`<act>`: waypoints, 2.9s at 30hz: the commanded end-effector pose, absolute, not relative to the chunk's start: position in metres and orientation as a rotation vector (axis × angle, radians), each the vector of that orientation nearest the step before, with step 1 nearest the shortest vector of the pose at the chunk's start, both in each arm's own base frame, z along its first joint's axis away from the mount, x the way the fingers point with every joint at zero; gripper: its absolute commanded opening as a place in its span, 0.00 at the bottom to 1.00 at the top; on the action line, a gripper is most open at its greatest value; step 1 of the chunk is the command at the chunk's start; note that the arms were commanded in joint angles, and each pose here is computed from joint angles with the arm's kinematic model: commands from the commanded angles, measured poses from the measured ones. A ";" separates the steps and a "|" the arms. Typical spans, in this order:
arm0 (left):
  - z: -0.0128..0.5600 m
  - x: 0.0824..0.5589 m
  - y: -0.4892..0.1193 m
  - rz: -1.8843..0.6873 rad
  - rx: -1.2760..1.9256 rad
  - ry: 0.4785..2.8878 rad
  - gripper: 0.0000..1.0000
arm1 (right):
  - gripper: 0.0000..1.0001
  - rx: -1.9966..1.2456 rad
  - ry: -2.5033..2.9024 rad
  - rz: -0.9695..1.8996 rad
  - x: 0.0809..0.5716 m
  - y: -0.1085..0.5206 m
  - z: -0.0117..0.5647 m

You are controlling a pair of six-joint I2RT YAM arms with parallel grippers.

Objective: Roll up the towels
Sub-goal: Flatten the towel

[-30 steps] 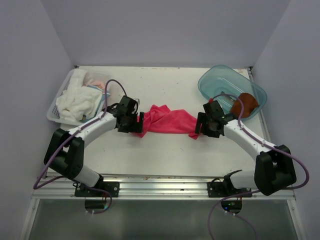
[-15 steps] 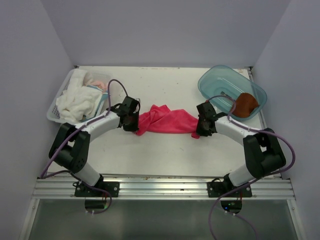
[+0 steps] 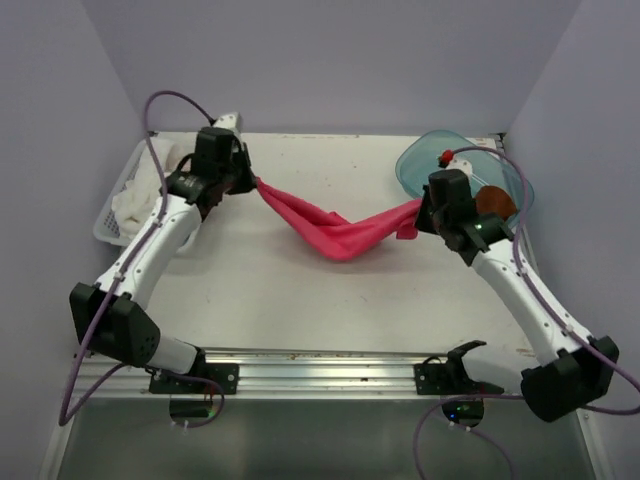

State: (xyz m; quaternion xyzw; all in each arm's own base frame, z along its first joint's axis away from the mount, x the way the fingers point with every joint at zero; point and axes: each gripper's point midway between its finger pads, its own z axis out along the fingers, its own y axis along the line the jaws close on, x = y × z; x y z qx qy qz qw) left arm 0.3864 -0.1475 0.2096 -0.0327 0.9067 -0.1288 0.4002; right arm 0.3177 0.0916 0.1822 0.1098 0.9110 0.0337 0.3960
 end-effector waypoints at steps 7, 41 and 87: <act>0.388 0.368 -0.101 -0.354 -0.120 1.925 0.00 | 0.00 0.228 2.046 0.059 0.277 0.053 0.317; 0.248 0.435 -0.136 -0.422 -0.134 2.195 0.00 | 0.54 0.295 2.598 0.177 0.334 0.077 0.123; 0.412 0.490 -0.077 -0.564 -0.198 1.875 0.00 | 0.00 0.551 2.097 0.181 0.410 0.010 0.322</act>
